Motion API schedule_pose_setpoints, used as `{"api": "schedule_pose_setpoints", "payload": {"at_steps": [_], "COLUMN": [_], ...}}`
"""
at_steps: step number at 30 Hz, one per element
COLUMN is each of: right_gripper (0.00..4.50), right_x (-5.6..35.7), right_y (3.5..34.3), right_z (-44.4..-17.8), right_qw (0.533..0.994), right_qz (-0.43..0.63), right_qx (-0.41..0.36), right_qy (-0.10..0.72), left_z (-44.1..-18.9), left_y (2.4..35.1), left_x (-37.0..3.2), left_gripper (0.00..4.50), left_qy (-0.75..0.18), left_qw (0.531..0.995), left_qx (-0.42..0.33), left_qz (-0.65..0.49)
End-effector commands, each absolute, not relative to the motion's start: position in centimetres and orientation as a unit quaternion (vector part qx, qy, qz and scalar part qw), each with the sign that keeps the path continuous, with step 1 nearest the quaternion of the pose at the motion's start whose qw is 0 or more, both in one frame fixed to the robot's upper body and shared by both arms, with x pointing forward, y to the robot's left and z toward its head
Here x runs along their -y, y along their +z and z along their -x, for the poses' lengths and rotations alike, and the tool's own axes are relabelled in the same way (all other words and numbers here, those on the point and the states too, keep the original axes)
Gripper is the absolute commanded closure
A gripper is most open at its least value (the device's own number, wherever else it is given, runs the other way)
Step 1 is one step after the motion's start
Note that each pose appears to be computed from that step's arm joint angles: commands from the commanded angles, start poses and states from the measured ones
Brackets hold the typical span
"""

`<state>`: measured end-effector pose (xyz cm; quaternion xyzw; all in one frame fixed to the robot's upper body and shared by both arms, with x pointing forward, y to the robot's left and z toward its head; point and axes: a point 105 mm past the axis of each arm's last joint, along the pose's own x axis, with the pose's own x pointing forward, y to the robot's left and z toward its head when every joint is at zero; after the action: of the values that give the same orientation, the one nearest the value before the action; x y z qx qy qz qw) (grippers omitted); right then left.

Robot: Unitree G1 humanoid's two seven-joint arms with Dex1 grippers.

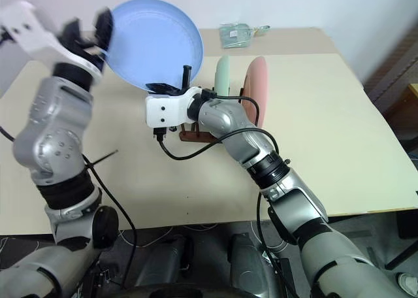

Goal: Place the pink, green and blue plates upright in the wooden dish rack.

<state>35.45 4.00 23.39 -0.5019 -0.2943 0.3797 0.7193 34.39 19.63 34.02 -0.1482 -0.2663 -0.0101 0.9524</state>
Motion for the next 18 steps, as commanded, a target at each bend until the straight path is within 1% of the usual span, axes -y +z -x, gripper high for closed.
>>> {"api": "schedule_pose_setpoints", "payload": {"at_steps": [1,4,6,8,9,11,13,14,18], "right_gripper": [4.50,4.50,4.50,4.50,4.50,4.50,4.50,4.50,4.50], "right_x": [-4.0,-3.4,-3.0,-2.4,-2.1,-1.6,-1.1,-1.0,-0.9], "right_y": [24.9,26.5,27.5,28.2,28.4,28.8,29.0,29.0,28.8], "right_z": [-35.0,-34.3,-33.2,-32.1,-31.6,-30.3,-29.3,-28.8,-27.9], "right_qw": [0.724,0.757,0.779,0.800,0.807,0.822,0.835,0.837,0.843], "right_qz": [0.491,0.424,0.360,0.284,0.253,0.161,0.058,0.022,-0.099], "right_qx": [0.320,0.343,0.358,0.363,0.364,0.353,0.329,0.317,0.268], "right_qy": [0.363,0.359,0.368,0.384,0.391,0.416,0.437,0.446,0.456], "left_z": [-32.5,-30.9,-30.8,-31.4,-31.6,-32.3,-32.6,-32.6,-31.8], "left_y": [36.8,37.4,36.3,33.7,32.4,28.8,24.4,22.6,17.3], "left_x": [-24.0,-28.4,-30.0,-30.6,-30.4,-29.7,-27.5,-26.4,-22.4], "left_gripper": [0.94,0.94,0.94,0.94,0.94,0.94,0.94,0.94,0.94], "left_qy": [0.068,0.158,0.187,0.191,0.182,0.149,0.089,0.063,-0.017], "left_qw": [0.925,0.912,0.914,0.924,0.929,0.945,0.960,0.965,0.976], "left_qx": [0.346,0.376,0.359,0.319,0.302,0.252,0.203,0.185,0.137], "left_qz": [0.143,0.052,-0.013,-0.088,-0.116,-0.148,-0.170,-0.175,-0.169]}}
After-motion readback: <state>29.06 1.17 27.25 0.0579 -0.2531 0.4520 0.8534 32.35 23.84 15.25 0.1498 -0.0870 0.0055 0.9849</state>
